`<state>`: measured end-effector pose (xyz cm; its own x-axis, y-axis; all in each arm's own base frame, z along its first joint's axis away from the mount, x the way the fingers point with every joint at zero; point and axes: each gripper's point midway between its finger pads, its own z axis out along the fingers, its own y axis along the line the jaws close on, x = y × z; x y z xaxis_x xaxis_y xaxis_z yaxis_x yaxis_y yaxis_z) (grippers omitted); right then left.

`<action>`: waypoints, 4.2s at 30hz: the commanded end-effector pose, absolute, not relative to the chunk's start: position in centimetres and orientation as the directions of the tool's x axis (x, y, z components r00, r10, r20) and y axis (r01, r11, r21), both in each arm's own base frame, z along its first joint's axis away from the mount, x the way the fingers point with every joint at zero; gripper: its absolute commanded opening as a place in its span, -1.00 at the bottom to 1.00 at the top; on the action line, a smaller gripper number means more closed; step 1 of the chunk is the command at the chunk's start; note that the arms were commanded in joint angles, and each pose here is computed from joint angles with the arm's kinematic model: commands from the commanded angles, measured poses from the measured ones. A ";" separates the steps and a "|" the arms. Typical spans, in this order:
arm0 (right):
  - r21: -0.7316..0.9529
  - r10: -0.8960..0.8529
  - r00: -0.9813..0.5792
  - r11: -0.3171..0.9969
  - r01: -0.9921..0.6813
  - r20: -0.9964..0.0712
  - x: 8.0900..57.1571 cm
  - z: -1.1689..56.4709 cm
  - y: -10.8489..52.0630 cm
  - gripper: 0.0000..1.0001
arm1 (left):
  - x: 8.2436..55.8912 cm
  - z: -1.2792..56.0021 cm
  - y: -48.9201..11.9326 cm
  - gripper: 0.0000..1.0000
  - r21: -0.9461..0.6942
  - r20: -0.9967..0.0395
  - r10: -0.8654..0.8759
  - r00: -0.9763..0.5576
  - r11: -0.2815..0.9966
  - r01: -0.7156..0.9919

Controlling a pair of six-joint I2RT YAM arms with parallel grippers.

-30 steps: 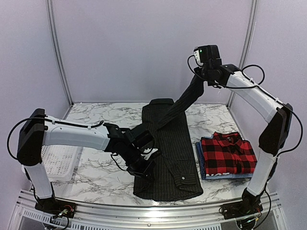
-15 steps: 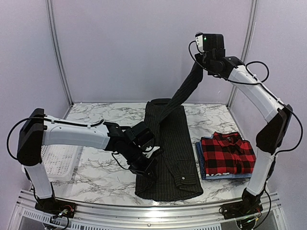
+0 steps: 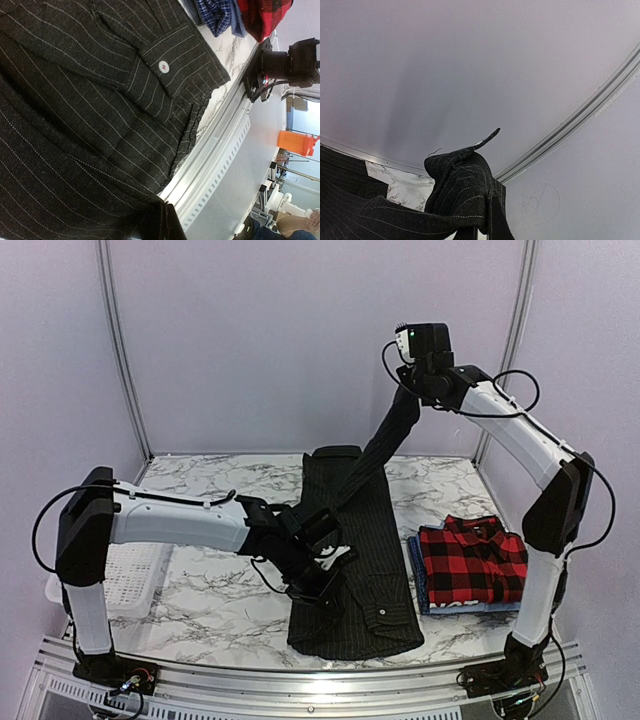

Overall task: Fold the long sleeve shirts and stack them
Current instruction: Fold the 1/3-folded shirt at the center of the board, then place the sleeve of the rectangle-folded shirt.

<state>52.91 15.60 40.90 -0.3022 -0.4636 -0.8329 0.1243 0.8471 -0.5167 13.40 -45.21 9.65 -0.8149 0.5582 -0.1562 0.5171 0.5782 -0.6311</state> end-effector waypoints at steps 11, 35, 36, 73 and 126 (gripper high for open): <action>-0.474 -0.439 -0.306 0.879 0.050 -0.845 50.9 40.0 18.4 -1.00 | 13.0 5.6 -47.0 -1.00 -0.650 -0.098 0.584 -0.806 0.575 0.496; -0.456 -0.433 -0.313 0.890 -0.001 -0.845 49.0 40.0 20.2 -1.00 | 12.4 3.6 -48.2 -0.74 -0.678 -0.088 0.606 -0.790 0.545 0.493; -0.454 -0.432 -0.316 0.891 -0.005 -0.845 48.9 39.8 20.2 -1.00 | 12.6 3.9 -48.2 -0.67 -0.676 -0.097 0.603 -0.792 0.544 0.497; -0.090 -0.314 -0.491 0.900 -0.426 -0.813 39.2 30.1 26.0 -1.00 | 51.9 8.6 -41.4 -0.13 -0.726 -0.417 -0.180 -0.891 0.656 0.208; 0.282 -0.434 -0.705 0.701 -0.655 -0.560 26.1 11.1 36.4 -0.10 | 50.6 14.9 -36.9 -0.03 -0.757 -0.427 -0.190 -0.884 0.610 0.235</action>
<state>25.89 35.07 10.61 -0.6776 -0.5138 -0.5262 -0.6776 0.7142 0.1752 53.36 -37.25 11.59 -0.8896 -0.2368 -0.3907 0.1712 0.6200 -0.7657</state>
